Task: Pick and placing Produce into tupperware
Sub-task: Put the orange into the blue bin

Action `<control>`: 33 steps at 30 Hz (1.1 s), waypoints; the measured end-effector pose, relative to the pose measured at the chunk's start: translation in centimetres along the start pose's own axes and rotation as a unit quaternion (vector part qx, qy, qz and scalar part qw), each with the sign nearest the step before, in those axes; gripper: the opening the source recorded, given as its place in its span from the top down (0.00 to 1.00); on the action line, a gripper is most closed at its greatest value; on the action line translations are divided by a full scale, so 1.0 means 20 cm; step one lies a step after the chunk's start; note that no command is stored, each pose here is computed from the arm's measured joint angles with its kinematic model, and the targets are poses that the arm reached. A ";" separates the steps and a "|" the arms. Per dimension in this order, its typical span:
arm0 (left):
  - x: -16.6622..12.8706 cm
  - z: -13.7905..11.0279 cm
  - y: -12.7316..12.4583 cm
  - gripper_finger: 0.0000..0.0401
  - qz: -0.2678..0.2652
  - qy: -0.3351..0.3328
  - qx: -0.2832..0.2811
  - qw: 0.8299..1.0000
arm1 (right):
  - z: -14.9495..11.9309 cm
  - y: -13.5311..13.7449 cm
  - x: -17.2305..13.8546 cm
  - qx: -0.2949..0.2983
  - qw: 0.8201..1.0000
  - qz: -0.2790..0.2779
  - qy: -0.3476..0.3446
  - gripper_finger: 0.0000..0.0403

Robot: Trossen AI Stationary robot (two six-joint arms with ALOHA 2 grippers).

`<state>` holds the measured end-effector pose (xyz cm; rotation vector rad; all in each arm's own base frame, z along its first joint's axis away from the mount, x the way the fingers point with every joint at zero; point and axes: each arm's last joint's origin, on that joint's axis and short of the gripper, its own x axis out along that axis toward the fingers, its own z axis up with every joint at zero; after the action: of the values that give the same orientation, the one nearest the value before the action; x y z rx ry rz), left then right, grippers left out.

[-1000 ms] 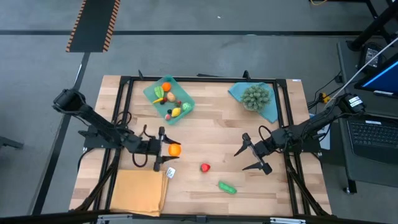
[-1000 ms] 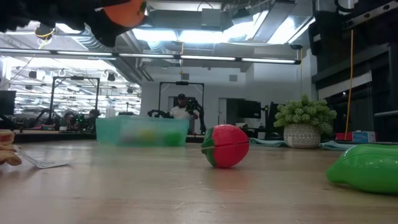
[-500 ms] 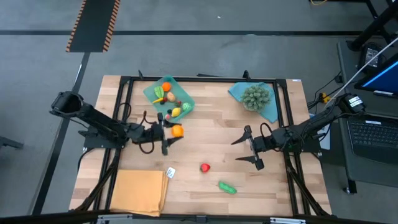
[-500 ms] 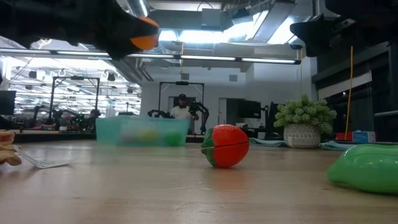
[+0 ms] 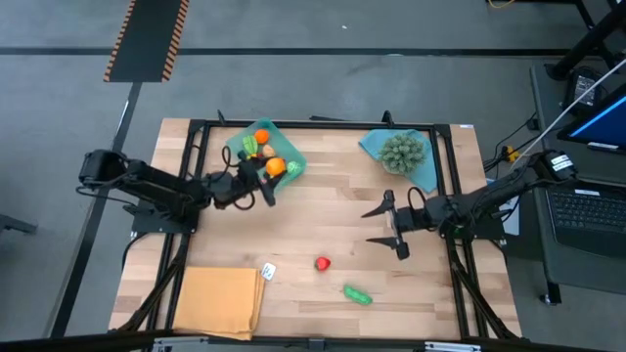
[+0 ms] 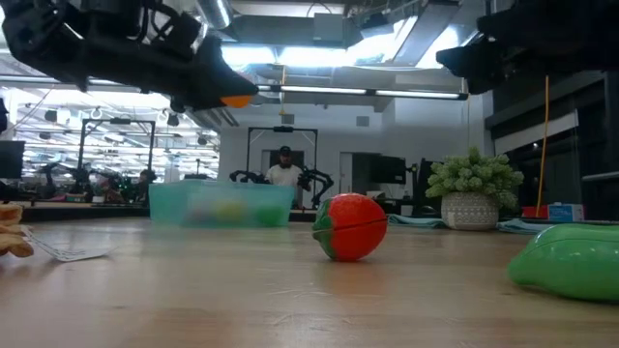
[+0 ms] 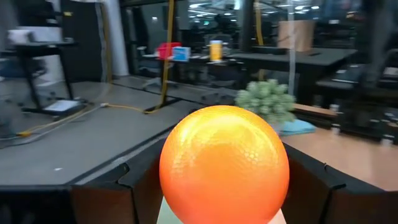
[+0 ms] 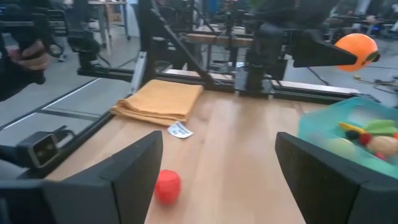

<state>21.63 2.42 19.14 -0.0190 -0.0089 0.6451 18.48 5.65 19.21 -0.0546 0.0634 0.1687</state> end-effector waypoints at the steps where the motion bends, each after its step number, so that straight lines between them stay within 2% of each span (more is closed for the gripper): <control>1: 0.01 0.00 0.02 0.40 0.009 0.000 0.001 1.000 | 0.00 -0.01 0.00 0.000 1.000 -0.005 0.000 0.23; 7: 0.06 0.00 0.12 0.40 0.073 0.004 0.007 0.997 | 0.00 -0.06 0.01 -0.024 0.999 -0.033 0.003 0.23; 12: 0.08 -0.02 0.18 0.40 0.105 0.018 0.014 0.994 | -0.01 -0.11 0.01 -0.033 0.998 -0.054 0.005 0.23; 23: 0.09 -0.04 0.22 0.40 0.122 0.039 0.034 0.991 | -0.01 -0.16 0.01 -0.032 0.996 -0.084 0.008 0.23; 33: 0.11 -0.05 0.26 0.40 0.130 0.053 0.028 0.990 | -0.01 -0.18 0.01 -0.028 0.995 -0.091 0.009 0.23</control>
<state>20.25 7.83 17.99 0.0000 0.1162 0.9037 19.20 2.14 19.19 -0.1177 0.0710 -0.0128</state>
